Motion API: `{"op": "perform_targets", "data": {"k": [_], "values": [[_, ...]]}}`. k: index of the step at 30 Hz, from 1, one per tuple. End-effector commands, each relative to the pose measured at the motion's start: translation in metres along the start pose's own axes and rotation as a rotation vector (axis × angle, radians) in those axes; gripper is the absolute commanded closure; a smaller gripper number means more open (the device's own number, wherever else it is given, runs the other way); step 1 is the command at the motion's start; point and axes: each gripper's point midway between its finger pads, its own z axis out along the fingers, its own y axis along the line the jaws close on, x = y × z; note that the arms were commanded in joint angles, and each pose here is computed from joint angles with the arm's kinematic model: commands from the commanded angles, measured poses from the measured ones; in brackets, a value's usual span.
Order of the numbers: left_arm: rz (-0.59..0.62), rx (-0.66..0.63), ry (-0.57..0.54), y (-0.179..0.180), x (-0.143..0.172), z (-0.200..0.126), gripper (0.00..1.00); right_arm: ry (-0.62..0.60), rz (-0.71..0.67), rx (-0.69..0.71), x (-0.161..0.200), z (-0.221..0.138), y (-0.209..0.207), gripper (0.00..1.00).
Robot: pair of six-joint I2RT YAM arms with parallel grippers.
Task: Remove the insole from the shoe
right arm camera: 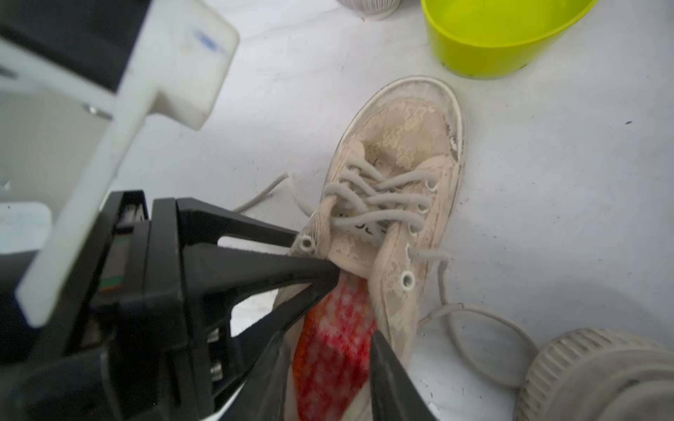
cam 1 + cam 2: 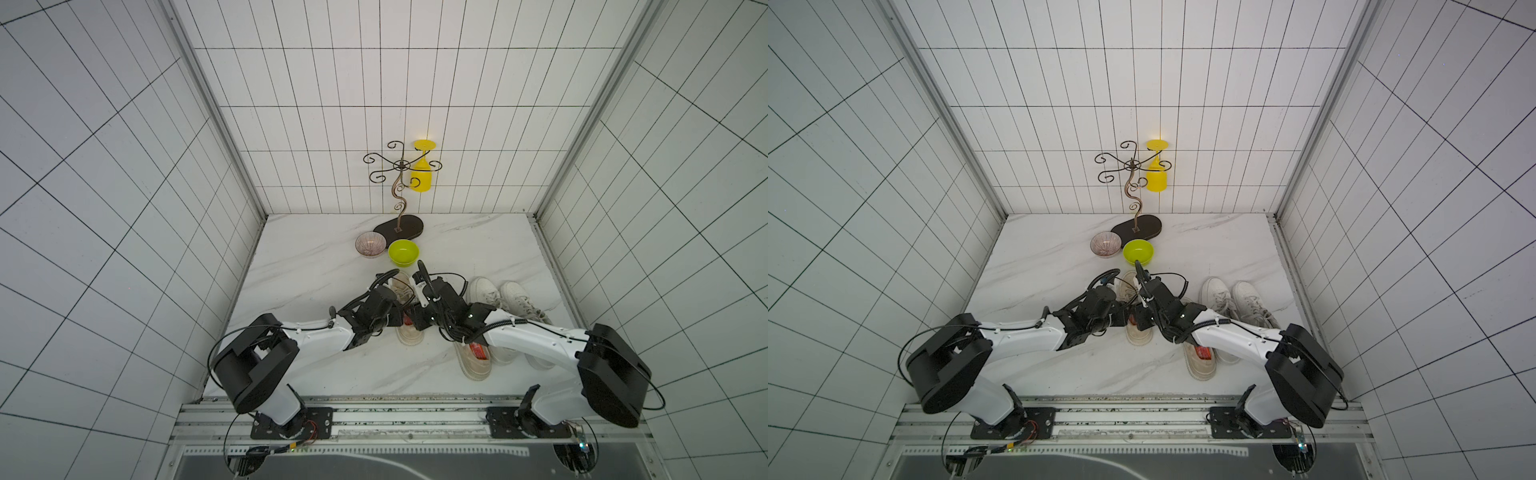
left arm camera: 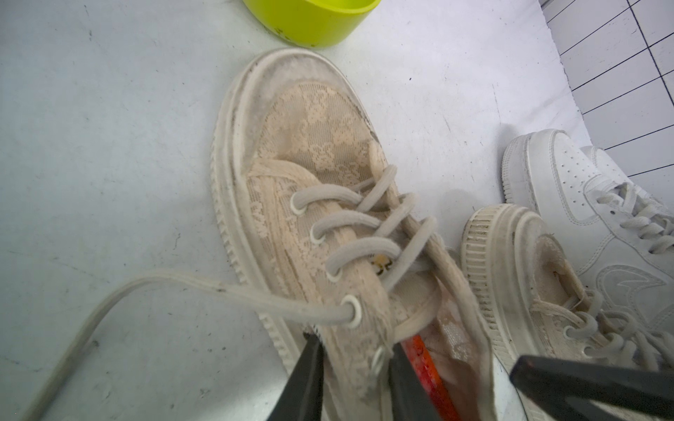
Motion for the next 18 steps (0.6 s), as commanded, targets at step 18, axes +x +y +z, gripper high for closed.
{"op": "perform_targets", "data": {"k": [18], "values": [[-0.028,0.065,-0.026,-0.011,-0.005,-0.003,0.85,0.076,0.042,0.180,-0.008,0.032,-0.019,0.57]]}}
